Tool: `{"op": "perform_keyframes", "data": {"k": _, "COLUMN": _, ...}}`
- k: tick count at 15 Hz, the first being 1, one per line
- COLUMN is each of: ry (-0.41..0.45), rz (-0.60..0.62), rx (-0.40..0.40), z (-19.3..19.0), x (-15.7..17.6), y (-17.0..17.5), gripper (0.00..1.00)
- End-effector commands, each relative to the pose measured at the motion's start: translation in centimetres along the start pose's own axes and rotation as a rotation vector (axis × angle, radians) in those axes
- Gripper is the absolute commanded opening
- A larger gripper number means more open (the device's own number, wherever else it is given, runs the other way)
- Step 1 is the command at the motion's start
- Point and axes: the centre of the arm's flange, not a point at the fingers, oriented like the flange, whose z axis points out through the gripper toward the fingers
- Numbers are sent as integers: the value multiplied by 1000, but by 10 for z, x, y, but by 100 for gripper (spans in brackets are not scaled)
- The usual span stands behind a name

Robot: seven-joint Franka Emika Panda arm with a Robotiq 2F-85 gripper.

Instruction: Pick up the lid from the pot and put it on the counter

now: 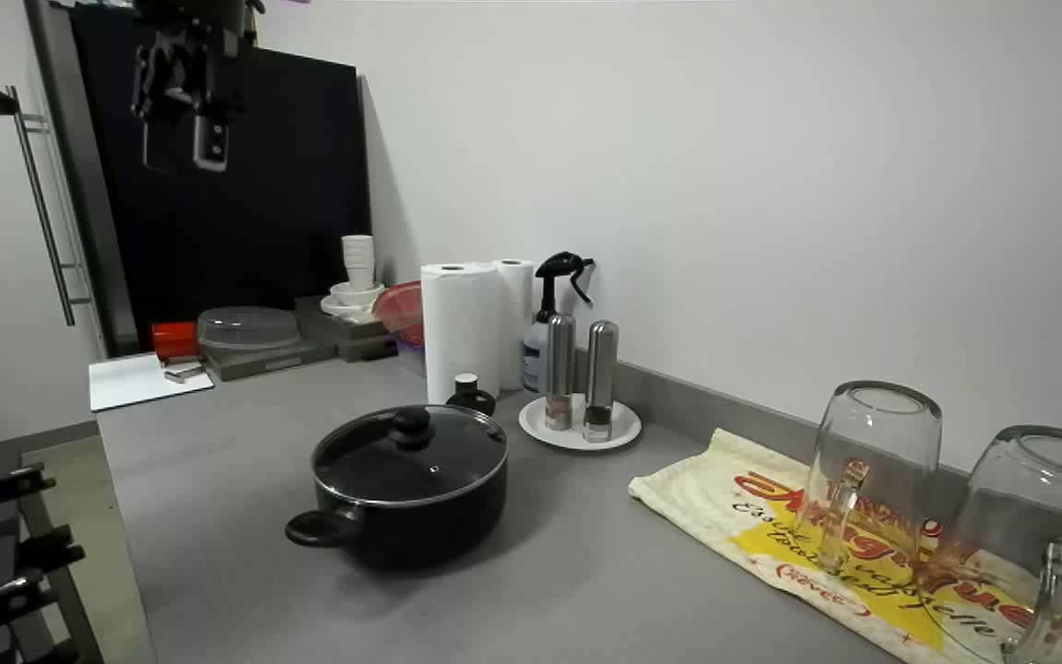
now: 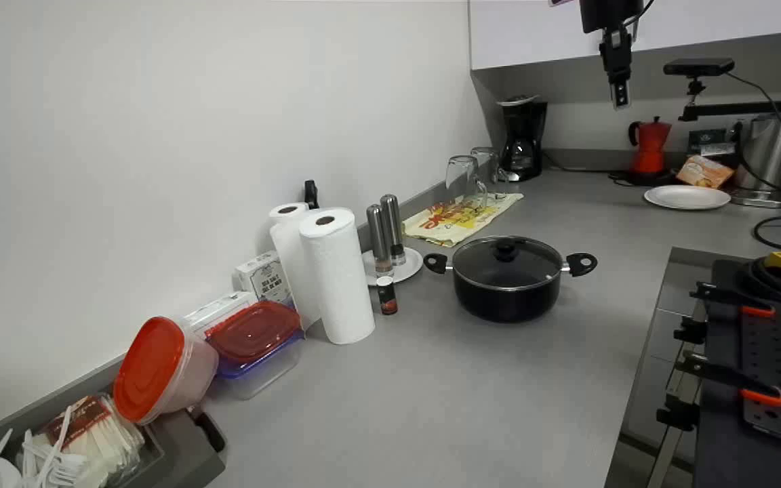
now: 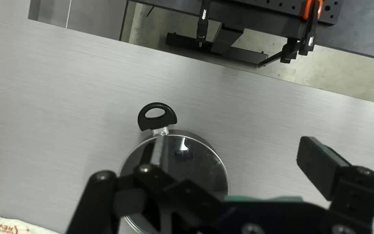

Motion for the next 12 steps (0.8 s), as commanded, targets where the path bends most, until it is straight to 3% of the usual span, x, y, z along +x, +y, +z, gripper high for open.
{"op": "perform_keyframes", "data": {"k": 1, "ry": 0, "rz": 0, "rx": 0, "z": 0, "x": 0, "y": 0, "gripper": 100}}
{"op": "perform_keyframes", "data": {"k": 7, "ry": 0, "rz": 0, "rx": 0, "z": 0, "x": 0, "y": 0, "gripper": 100}}
{"op": "perform_keyframes", "data": {"k": 12, "ry": 157, "rz": 48, "rx": -83, "z": -63, "x": 37, "y": 16, "gripper": 100}}
